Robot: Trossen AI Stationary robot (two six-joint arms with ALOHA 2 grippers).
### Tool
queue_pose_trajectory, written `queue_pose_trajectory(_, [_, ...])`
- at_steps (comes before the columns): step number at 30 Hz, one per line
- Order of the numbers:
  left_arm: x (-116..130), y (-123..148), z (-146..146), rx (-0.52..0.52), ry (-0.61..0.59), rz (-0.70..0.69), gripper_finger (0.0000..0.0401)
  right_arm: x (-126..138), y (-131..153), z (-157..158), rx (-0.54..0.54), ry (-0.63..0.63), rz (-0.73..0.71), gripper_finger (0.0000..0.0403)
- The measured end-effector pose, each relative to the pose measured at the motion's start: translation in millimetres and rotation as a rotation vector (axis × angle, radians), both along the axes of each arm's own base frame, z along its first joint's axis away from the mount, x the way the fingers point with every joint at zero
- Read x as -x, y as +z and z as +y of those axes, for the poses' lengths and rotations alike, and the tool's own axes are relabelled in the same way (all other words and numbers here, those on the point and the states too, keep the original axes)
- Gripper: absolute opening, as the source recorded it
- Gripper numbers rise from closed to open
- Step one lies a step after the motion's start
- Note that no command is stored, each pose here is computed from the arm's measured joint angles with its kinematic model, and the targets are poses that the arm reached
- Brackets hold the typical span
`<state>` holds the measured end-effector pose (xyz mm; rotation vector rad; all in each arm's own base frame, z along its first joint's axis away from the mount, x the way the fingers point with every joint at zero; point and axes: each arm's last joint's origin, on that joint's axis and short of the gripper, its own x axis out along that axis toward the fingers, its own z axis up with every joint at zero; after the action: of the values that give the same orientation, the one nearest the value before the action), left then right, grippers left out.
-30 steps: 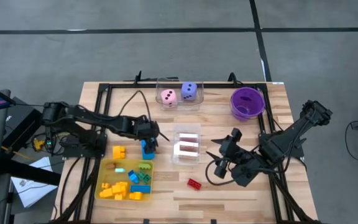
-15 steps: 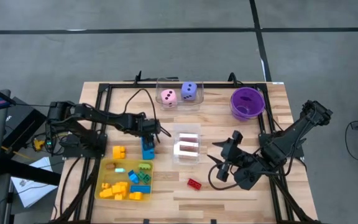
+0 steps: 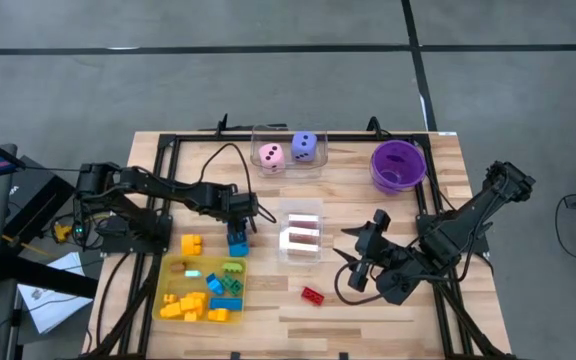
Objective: Pick & Place Toys
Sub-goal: Put the light blue game piece into the yellow bin
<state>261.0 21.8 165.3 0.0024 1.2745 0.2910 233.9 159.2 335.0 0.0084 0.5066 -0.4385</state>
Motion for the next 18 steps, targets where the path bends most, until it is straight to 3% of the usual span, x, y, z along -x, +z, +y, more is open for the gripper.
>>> queue_pose_trajectory(18, [0.7,-0.6,-1.5,0.046,-0.034,0.009,0.0162,0.0,0.0,0.0,0.000,0.000,0.000,0.0225])
